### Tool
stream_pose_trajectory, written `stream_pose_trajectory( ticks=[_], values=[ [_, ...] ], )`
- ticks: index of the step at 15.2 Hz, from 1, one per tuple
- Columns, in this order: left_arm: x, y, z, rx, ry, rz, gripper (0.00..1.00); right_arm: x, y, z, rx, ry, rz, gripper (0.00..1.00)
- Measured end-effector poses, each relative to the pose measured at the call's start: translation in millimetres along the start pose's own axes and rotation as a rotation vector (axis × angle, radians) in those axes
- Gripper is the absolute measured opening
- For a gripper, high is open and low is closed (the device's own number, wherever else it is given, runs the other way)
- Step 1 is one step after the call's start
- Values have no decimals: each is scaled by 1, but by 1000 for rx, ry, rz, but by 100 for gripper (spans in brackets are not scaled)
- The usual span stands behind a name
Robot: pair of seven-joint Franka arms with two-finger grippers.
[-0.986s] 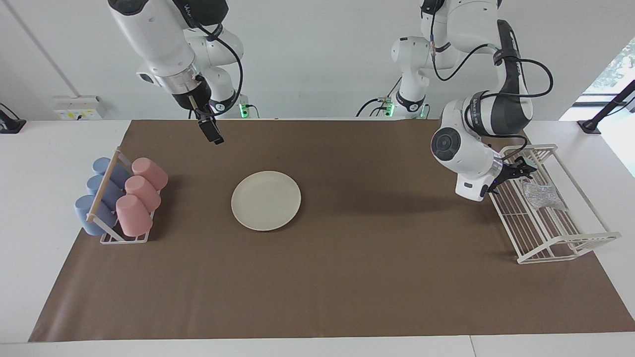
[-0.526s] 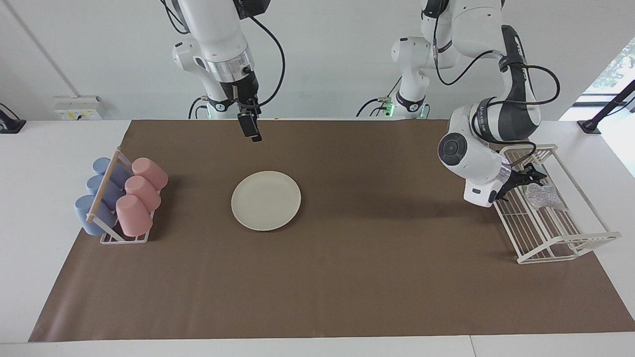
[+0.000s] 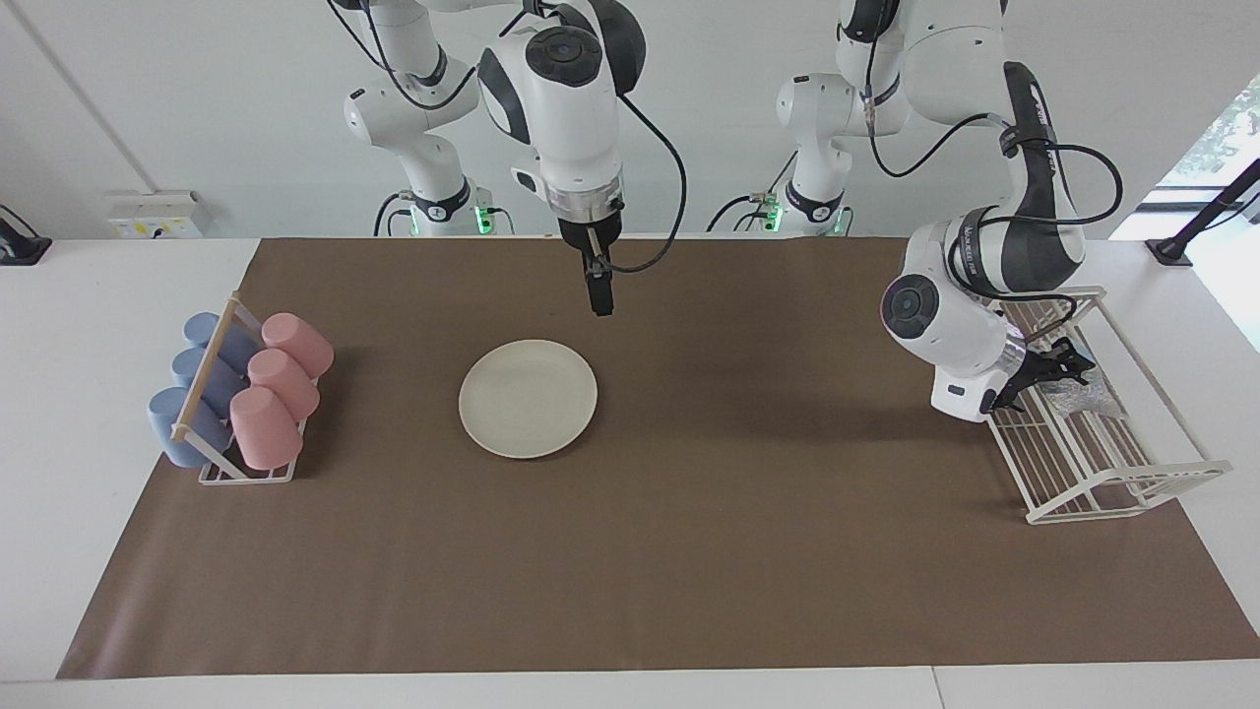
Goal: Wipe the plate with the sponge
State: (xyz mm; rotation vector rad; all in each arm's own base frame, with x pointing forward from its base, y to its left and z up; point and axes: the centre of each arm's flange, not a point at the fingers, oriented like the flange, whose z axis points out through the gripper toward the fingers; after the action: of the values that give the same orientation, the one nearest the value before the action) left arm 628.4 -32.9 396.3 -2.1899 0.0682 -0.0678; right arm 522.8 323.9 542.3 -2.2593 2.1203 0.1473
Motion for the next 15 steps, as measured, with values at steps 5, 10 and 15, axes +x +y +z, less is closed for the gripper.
stream_pose_trajectory(
  ticks=[5, 10, 15],
  values=[
    [1, -1, -1, 1, 3, -2, 37, 8, -6, -12, 5, -43, 65, 100],
    [1, -2, -1, 3, 4, -4, 5, -1, -4, -14, 10, -72, 68, 100],
    [3, -5, -3, 3, 9, -9, 4, -12, 2, -14, 3, -76, 66, 100]
  ],
)
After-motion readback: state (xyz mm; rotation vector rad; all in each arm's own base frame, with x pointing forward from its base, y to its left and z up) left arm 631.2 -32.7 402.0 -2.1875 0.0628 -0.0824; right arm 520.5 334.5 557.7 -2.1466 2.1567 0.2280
